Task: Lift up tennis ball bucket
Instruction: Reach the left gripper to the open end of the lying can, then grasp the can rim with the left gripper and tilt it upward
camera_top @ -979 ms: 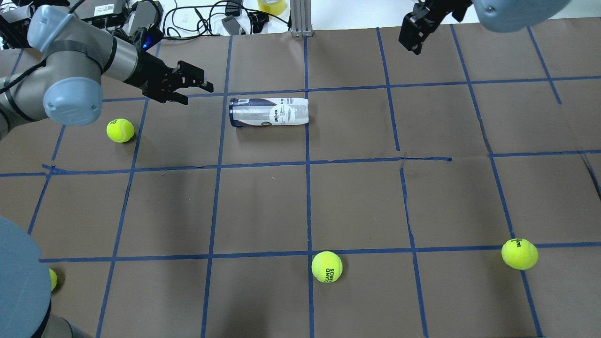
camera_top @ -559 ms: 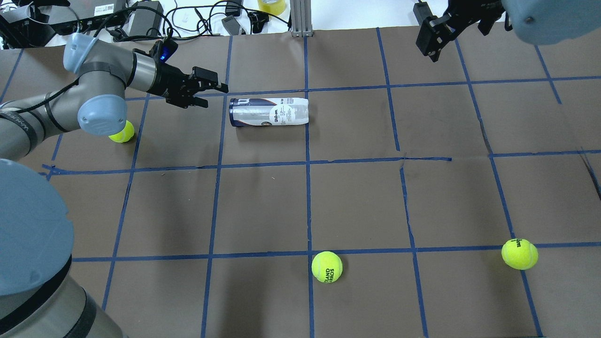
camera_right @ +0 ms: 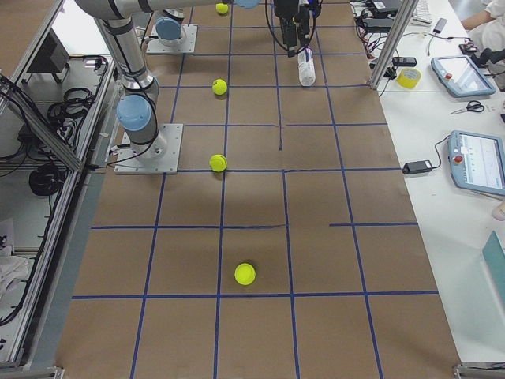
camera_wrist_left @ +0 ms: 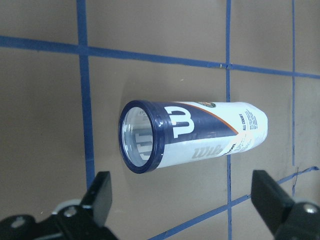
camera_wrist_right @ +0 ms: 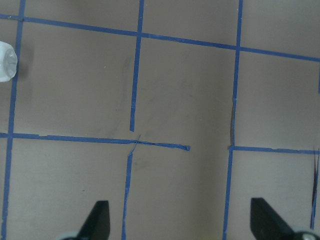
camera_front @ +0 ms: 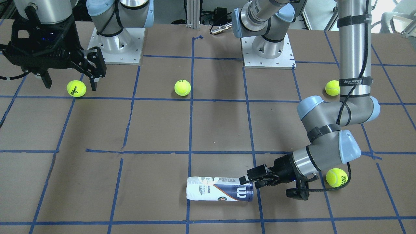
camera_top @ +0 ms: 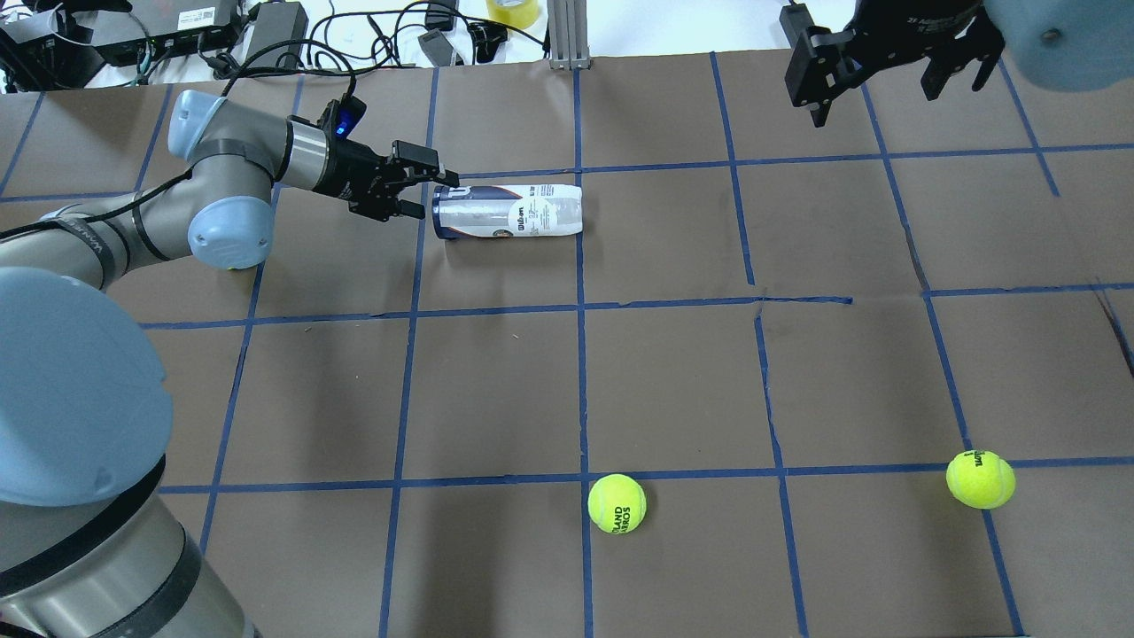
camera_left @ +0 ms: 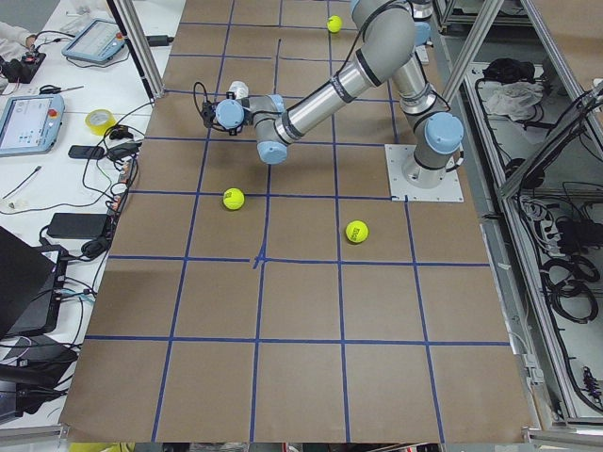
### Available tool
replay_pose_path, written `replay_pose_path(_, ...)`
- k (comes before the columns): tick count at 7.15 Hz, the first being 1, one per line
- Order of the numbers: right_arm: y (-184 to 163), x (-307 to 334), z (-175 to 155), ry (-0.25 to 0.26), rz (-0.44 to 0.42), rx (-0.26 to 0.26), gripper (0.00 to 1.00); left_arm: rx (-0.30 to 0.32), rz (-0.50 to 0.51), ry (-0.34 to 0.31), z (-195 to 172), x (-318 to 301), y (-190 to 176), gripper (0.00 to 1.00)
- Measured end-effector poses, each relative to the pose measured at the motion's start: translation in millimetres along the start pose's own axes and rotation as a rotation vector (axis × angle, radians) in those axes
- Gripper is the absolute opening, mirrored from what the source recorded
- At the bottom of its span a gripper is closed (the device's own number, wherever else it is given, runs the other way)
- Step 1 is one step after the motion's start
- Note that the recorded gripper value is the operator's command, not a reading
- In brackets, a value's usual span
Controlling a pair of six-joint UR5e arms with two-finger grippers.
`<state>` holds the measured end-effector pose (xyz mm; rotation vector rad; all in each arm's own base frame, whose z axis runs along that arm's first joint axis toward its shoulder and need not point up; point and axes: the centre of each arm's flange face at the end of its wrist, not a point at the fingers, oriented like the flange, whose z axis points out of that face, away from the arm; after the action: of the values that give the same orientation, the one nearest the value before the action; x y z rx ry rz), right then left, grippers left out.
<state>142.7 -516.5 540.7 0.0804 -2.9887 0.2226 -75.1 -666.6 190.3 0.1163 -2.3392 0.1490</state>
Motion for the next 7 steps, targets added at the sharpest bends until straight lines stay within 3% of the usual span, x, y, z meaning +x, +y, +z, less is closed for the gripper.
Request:
replay_pose_path(2, 6, -9, 3, -0.074, 0.064, -0.035, 1.00, -0.016, -0.003, 0.011, 11, 3, 3, 0.95)
replay_pose_path(3, 7, -11, 5, -0.095, 0.072, -0.040, 1.00, -0.020, -0.005, 0.042, 15, 6, 3, 0.78)
replay_pose_path(4, 7, -12, 6, -0.104, 0.075, -0.039, 1.00, -0.026, -0.005, 0.080, 21, 11, 4, 0.29)
replay_pose_path(5, 7, -14, 5, -0.121, 0.079, -0.036, 1.00, -0.032, -0.007, 0.096, 26, 13, 5, 0.00)
replay_pose_path(7, 6, -18, 3, -0.165, 0.140, -0.037, 1.00, -0.038, -0.019, 0.095, 30, 11, 5, 0.00)
